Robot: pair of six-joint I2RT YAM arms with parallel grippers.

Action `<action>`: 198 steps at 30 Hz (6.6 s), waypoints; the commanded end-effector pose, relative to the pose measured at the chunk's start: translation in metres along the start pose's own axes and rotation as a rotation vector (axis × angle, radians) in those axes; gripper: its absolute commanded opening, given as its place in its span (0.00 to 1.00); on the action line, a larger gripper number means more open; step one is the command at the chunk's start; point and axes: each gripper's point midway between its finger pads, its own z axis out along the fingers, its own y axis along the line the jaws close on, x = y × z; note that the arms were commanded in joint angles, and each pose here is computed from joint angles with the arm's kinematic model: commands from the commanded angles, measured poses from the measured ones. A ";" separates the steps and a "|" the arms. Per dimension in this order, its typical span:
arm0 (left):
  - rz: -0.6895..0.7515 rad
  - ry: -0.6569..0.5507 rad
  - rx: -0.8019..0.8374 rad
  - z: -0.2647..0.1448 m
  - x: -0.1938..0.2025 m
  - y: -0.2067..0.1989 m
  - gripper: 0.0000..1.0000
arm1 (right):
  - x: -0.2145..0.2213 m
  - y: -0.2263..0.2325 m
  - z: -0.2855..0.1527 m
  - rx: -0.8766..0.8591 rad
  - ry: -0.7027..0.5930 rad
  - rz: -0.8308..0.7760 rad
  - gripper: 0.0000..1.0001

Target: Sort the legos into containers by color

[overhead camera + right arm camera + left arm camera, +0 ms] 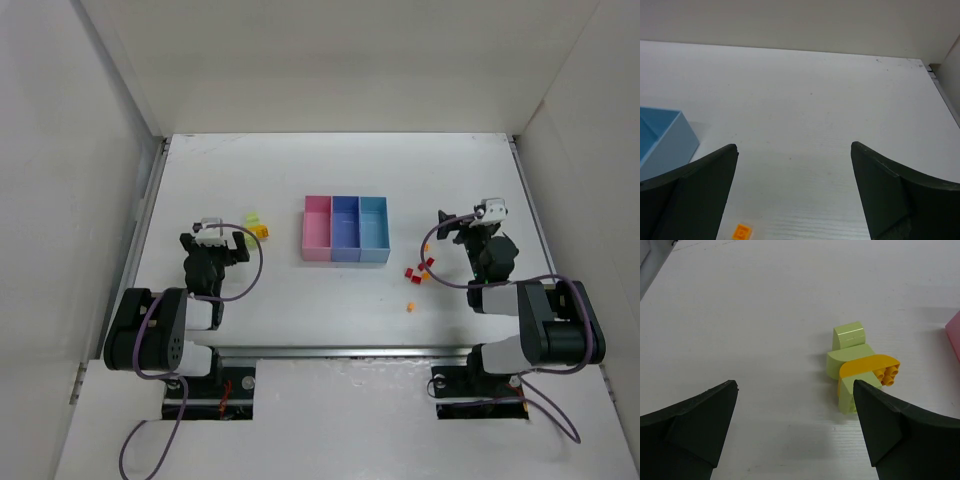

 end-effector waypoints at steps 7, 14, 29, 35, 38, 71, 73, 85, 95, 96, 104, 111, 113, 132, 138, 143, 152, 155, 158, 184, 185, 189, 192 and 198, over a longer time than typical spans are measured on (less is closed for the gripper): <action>0.001 -0.286 0.033 0.003 -0.075 -0.006 1.00 | -0.062 -0.008 0.029 0.045 -0.012 0.004 1.00; 0.567 -0.443 0.366 -0.024 -0.167 -0.059 1.00 | -0.217 -0.013 0.015 0.154 -0.279 -0.127 1.00; 0.761 -0.042 0.353 0.012 -0.317 -0.077 1.00 | -0.214 -0.006 0.057 0.426 0.321 -0.183 1.00; 0.454 0.087 0.411 0.010 -0.303 -0.099 1.00 | -0.089 0.050 0.027 0.128 0.780 0.157 0.99; 0.371 0.018 0.351 0.008 -0.312 -0.094 1.00 | -0.040 0.066 0.006 0.109 0.903 0.277 0.88; 0.210 0.247 0.365 -0.005 -0.181 -0.096 1.00 | 0.128 0.062 -0.035 0.253 1.334 0.285 0.50; 0.211 0.248 0.356 -0.004 -0.181 -0.094 1.00 | 0.127 0.062 -0.035 0.251 1.325 0.286 0.44; 0.222 0.228 0.337 -0.004 -0.186 -0.091 1.00 | 0.131 0.055 -0.031 0.256 1.313 0.241 0.13; 0.326 0.228 0.377 -0.006 -0.176 -0.090 1.00 | -0.004 0.085 0.030 0.090 0.996 0.167 0.00; 0.340 0.216 0.378 -0.005 -0.179 -0.090 1.00 | -0.030 0.094 0.035 0.059 0.922 0.173 0.00; 0.355 0.199 0.356 -0.001 -0.178 -0.086 1.00 | -0.022 0.168 0.037 -0.209 0.954 0.059 0.00; 0.339 0.204 0.336 -0.002 -0.174 -0.083 1.00 | -0.011 0.187 0.033 -0.262 0.990 -0.013 0.16; 0.329 0.205 0.344 -0.002 -0.174 -0.085 1.00 | -0.011 0.186 0.034 -0.267 0.989 -0.021 0.28; 0.329 0.205 0.344 -0.002 -0.174 -0.085 1.00 | -0.012 0.207 0.024 -0.405 1.013 0.018 0.76; 0.327 0.204 0.353 -0.003 -0.174 -0.087 1.00 | -0.003 0.219 0.013 -0.473 1.076 -0.011 0.87; 0.326 0.203 0.362 -0.005 -0.173 -0.088 1.00 | 0.010 0.224 0.008 -0.489 1.122 -0.029 0.87; 0.326 0.203 0.362 -0.005 -0.173 -0.088 1.00 | 0.037 0.243 -0.002 -0.522 1.211 -0.048 0.88; 0.326 0.203 0.362 -0.005 -0.173 -0.088 1.00 | 0.012 0.239 0.008 -0.485 1.137 -0.003 0.88; 0.327 0.195 0.352 -0.007 -0.176 -0.086 1.00 | -0.019 0.238 0.018 -0.489 1.038 0.053 0.88; 0.237 0.163 0.263 -0.010 -0.169 -0.075 1.00 | 0.079 0.060 -0.069 0.431 1.161 0.671 0.72; 0.237 0.163 0.262 -0.010 -0.169 -0.075 1.00 | 0.082 0.062 -0.066 0.429 1.163 0.685 0.71; 0.238 0.170 0.263 -0.013 -0.166 -0.074 1.00 | 0.087 0.058 -0.055 0.459 1.136 0.690 0.63; 0.238 0.179 0.273 -0.014 -0.164 -0.076 1.00 | 0.099 0.054 -0.052 0.496 1.159 0.677 0.63; 0.238 0.179 0.273 -0.014 -0.164 -0.076 1.00 | 0.114 0.050 -0.061 0.517 1.198 0.636 0.55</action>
